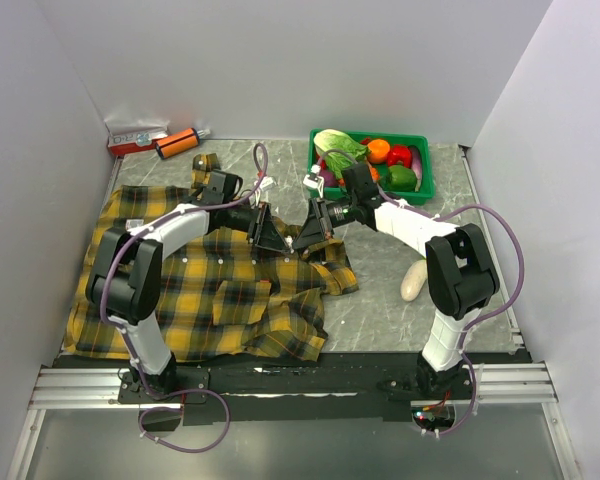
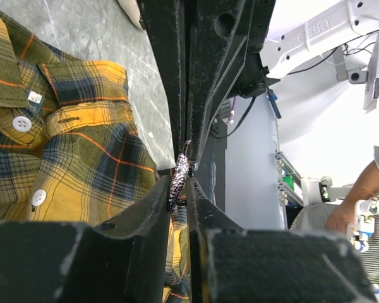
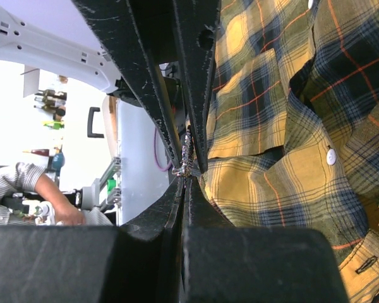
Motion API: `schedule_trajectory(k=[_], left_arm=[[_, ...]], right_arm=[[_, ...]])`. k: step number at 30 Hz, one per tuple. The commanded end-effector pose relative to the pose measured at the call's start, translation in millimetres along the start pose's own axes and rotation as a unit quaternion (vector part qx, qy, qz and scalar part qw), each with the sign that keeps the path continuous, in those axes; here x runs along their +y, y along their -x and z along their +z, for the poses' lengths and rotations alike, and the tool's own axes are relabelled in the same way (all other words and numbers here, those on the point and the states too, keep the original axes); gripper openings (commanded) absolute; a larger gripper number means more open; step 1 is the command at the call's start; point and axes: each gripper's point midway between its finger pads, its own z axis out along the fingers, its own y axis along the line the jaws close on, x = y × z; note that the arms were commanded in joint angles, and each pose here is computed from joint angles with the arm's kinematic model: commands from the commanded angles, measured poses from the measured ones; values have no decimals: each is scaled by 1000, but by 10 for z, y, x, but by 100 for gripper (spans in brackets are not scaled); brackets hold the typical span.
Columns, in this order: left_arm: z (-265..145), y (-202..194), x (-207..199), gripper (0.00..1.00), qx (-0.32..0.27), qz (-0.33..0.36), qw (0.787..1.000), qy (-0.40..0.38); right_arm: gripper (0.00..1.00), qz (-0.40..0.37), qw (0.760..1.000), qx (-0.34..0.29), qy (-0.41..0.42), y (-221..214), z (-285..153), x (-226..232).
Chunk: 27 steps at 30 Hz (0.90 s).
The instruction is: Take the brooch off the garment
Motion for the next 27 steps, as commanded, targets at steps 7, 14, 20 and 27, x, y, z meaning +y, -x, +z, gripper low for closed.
schedule_trajectory(k=[7,14,20,27], left_arm=[[49,168,94,22,-4,34,999,12],[96,146,68,28,5,34,999,10],[29,135,-57,39,13,64,998,5],[-304,241,-239,87,21,132,991,28]], right_arm=[[0,-62,997,8,45,138,35,472],[0,-49,998,0,44,240,77,444],[0,-45,998,0,41,237,71,402],[0,-50,998,-1,40,280,64,396]])
